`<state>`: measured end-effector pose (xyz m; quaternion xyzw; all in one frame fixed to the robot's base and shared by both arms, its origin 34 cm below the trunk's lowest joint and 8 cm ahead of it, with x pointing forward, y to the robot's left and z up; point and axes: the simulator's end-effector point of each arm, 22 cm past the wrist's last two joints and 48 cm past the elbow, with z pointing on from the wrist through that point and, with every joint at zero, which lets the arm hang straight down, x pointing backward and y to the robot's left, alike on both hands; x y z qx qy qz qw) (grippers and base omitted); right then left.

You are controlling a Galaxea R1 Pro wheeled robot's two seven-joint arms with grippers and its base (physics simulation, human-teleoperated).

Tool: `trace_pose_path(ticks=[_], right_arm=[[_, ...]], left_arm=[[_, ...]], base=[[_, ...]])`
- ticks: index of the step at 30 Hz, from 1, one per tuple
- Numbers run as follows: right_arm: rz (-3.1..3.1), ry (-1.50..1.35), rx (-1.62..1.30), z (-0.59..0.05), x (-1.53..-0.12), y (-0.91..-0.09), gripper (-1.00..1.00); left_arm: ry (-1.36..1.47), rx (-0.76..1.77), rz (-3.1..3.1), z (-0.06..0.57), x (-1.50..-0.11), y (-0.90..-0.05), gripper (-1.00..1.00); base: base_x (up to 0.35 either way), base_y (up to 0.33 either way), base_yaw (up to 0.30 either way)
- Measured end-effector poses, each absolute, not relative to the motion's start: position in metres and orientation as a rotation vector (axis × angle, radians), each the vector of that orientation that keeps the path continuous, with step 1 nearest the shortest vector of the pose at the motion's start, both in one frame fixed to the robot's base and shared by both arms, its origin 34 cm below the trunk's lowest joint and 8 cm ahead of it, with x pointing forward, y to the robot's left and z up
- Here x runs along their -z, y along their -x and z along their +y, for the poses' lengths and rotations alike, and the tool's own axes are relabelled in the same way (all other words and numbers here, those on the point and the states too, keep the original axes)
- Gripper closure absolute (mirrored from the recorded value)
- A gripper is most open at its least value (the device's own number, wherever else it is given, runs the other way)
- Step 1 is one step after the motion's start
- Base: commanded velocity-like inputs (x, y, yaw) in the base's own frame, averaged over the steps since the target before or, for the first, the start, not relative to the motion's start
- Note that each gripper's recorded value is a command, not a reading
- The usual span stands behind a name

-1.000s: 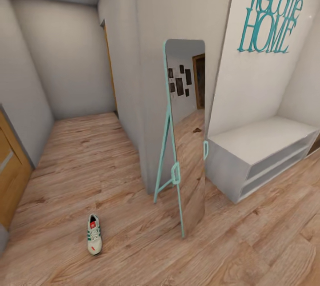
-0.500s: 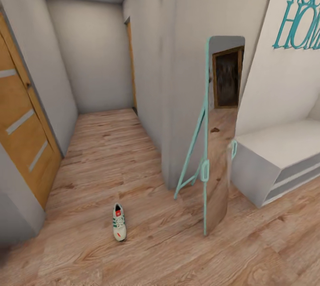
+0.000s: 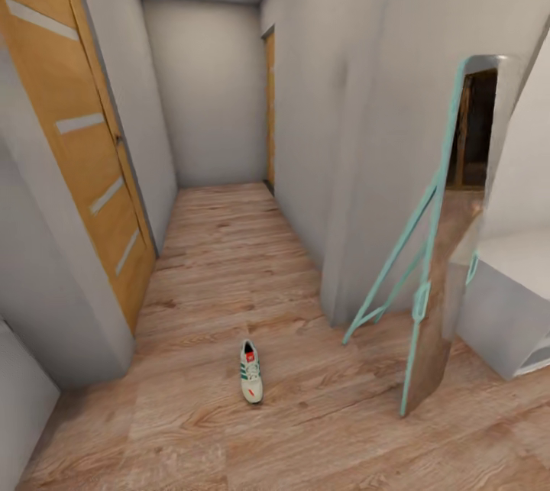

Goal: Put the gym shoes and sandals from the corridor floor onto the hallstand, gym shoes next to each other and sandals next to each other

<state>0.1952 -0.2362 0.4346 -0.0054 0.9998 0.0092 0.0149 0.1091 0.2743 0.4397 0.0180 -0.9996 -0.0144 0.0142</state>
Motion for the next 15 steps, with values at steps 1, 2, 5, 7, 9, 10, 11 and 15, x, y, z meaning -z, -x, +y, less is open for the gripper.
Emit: trace_pose_path(ticks=[1,2,5,7,9,10,11,15], right_arm=[[3.107,0.017,-0.025,-0.238,-0.435,-0.198,-1.0],[3.1,0.017,-0.019,-0.241,-0.435,-0.201,-1.0],[3.051,0.023,0.005,-0.253,-0.436,-0.224,-1.0],[3.019,0.032,0.016,-0.259,-0.438,-0.24,-1.0],[2.968,0.057,0.027,-0.264,-0.441,-0.263,-1.0],[2.951,0.069,0.03,-0.265,-0.442,-0.271,-1.0],[2.934,0.082,0.032,-0.265,-0.444,-0.279,-1.0],[2.854,0.149,0.044,-0.266,-0.453,-0.315,-1.0]], left_arm=[[-0.055,0.052,-3.123,0.278,-0.439,-0.116,-1.0],[-0.054,0.059,-3.134,0.282,-0.439,-0.123,-1.0],[-0.051,0.088,-3.192,0.296,-0.438,-0.16,-1.0],[-0.048,0.099,-3.232,0.301,-0.438,-0.184,-1.0],[-0.045,0.113,-3.298,0.307,-0.44,-0.226,-1.0],[-0.044,0.117,-3.32,0.309,-0.441,-0.24,-1.0],[-0.044,0.12,-3.342,0.31,-0.442,-0.254,-1.0],[-0.042,0.124,-3.431,0.311,-0.45,-0.313,-1.0]], base=[[-0.001,0.312,0.257],[-0.001,0.312,0.257],[-0.001,0.312,0.257],[0.0,0.312,0.257],[0.0,0.312,0.257],[0.0,0.313,0.257],[0.0,0.313,0.255],[0.0,0.313,0.231]])
